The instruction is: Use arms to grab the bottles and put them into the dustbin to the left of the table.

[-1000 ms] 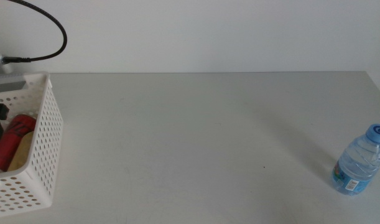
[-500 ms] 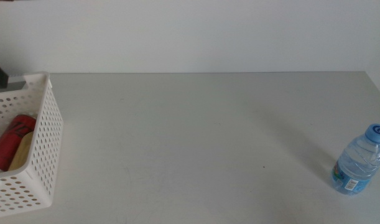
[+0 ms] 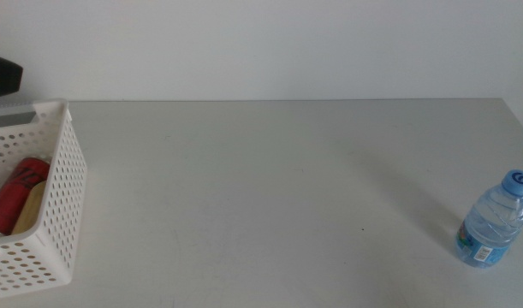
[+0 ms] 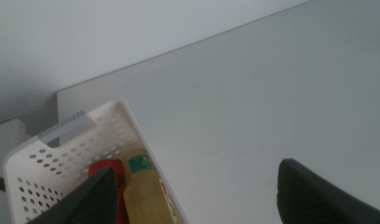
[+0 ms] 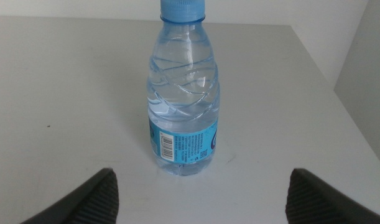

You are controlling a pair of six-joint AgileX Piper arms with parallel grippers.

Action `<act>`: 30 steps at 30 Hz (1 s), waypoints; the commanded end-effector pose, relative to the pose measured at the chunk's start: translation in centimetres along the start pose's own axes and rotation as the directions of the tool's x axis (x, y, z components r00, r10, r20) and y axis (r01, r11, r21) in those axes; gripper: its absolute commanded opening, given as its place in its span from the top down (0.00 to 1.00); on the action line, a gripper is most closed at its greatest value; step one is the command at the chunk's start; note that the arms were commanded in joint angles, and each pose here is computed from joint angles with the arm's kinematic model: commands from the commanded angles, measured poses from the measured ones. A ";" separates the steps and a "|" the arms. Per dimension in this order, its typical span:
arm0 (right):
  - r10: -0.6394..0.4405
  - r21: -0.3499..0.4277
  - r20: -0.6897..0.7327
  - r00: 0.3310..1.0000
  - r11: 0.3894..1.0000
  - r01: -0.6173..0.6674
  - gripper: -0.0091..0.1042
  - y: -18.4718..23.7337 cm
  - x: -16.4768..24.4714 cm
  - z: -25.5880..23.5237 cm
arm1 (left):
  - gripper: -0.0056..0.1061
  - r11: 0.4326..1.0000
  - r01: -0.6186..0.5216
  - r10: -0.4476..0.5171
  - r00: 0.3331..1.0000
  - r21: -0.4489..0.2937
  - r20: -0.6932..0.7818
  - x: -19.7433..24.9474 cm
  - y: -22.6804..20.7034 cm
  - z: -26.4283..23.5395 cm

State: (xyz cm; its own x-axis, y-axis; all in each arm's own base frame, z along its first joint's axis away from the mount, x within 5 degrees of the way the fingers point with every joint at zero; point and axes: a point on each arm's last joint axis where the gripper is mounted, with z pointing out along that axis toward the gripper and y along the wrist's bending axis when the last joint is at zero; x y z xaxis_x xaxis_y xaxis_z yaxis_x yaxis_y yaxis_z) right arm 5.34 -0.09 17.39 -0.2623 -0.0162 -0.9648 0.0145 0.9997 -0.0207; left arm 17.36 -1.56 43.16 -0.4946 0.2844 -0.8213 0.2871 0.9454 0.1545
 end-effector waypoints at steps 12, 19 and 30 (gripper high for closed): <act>-0.014 0.013 0.096 0.995 1.000 0.013 0.09 -0.1 -1.0 -0.3 | 0.20 0.996 0.021 -0.036 0.983 0.086 0.181 3.1 -3.3 -7.1; -0.014 0.013 0.096 0.995 1.000 0.013 0.09 -0.1 -1.0 -0.3 | 0.20 0.990 -0.010 -0.033 0.957 0.144 0.289 7.4 -5.0 -5.9; -0.014 0.013 0.096 0.995 1.000 0.013 0.09 -0.1 -1.0 -0.3 | 0.20 0.956 -0.045 -0.050 0.949 0.289 0.310 11.6 -6.5 -5.1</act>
State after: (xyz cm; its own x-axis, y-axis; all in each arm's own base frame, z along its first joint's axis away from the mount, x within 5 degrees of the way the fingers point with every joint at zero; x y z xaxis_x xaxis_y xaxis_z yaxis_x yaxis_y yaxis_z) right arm 5.34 -0.09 17.39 -0.2623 -0.0162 -0.9648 0.0145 0.9997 -0.0207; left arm 5.58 -3.47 34.08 -0.3113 0.2360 -0.9205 0.5275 0.8486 0.0392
